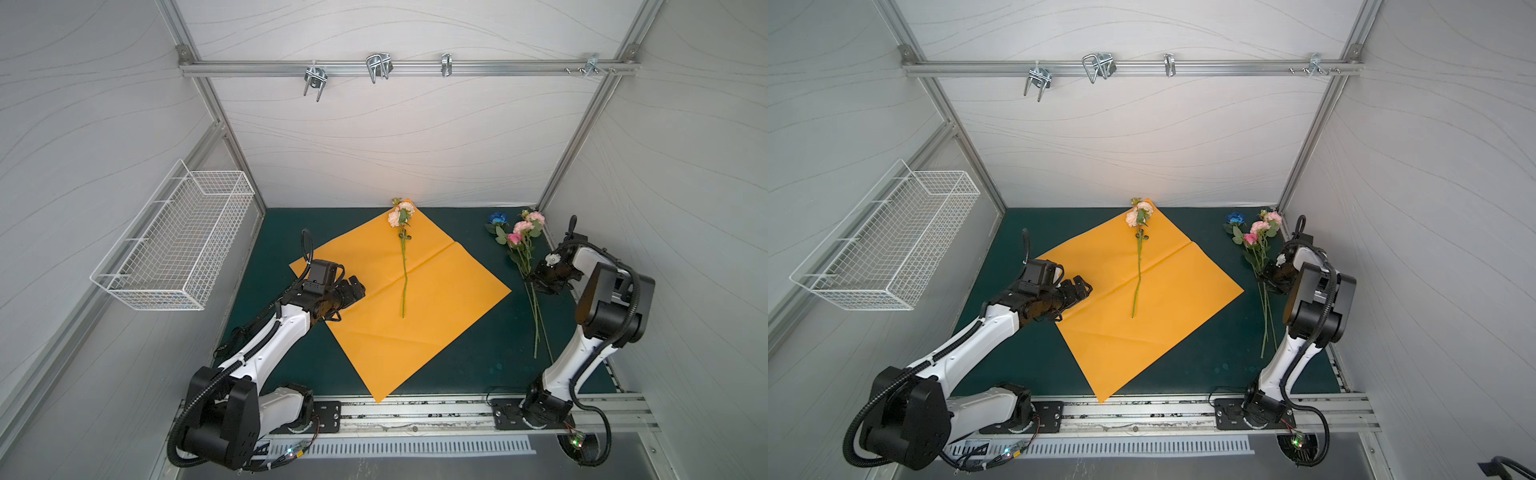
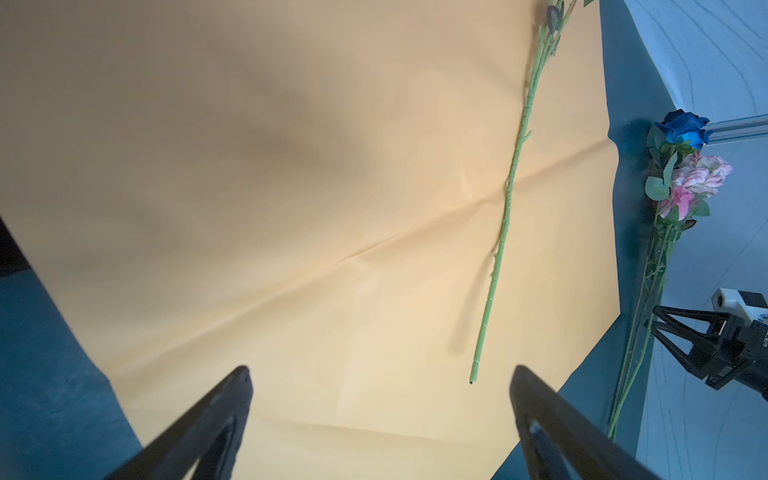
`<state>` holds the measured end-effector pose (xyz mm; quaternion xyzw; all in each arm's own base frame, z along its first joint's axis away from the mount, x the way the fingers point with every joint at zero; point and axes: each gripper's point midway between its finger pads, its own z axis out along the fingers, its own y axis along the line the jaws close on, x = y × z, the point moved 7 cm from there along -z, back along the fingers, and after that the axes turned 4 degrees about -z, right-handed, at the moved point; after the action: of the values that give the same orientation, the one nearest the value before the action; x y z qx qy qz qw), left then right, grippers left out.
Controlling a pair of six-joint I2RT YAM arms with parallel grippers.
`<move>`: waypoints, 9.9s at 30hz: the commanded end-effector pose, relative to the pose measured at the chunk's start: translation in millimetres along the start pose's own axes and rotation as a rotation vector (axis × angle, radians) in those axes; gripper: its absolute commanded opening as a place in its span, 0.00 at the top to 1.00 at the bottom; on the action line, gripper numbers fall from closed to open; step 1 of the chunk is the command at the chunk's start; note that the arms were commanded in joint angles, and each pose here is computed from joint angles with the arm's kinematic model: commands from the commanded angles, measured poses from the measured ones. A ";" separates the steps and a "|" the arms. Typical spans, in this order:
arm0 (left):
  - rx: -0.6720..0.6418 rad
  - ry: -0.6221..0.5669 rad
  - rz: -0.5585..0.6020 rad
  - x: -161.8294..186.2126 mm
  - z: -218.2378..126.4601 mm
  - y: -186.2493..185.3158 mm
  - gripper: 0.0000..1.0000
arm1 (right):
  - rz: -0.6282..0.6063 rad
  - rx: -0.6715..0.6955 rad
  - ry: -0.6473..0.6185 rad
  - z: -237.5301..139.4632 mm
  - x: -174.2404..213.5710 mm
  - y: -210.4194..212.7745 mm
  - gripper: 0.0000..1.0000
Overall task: Tie the bouquet of fake flowers
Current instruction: 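Move the right gripper back to the roses and grasp a pink rose stem, then lift the pink rose and carry it beside the first rose with the right gripper, then lower the pink rose onto the first rose's stem and open the right gripper, then move the right gripper to the pink rose lying beside the sheet, then grasp the pink rose stem with the right gripper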
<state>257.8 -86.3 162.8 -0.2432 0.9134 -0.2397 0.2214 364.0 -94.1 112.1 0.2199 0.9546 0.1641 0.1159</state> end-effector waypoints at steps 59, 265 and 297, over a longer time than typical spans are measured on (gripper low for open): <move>0.050 -0.013 -0.030 -8.8 4.2 -8.4 0.03 | -0.542 -0.334 -0.194 -77.3 55.7 264.5 1.00; 0.066 0.005 -0.039 1.5 1.7 -0.9 0.03 | 0.112 0.252 -0.229 -51.9 28.1 -6.8 0.51; 0.042 0.017 -0.056 -3.7 9.3 -0.9 0.03 | -0.118 0.236 0.113 69.7 -25.5 13.8 0.98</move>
<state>254.7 -86.9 144.4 -0.2647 0.9104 -0.2554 0.1896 423.1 -94.5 89.8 0.1834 0.9766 0.0260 0.1096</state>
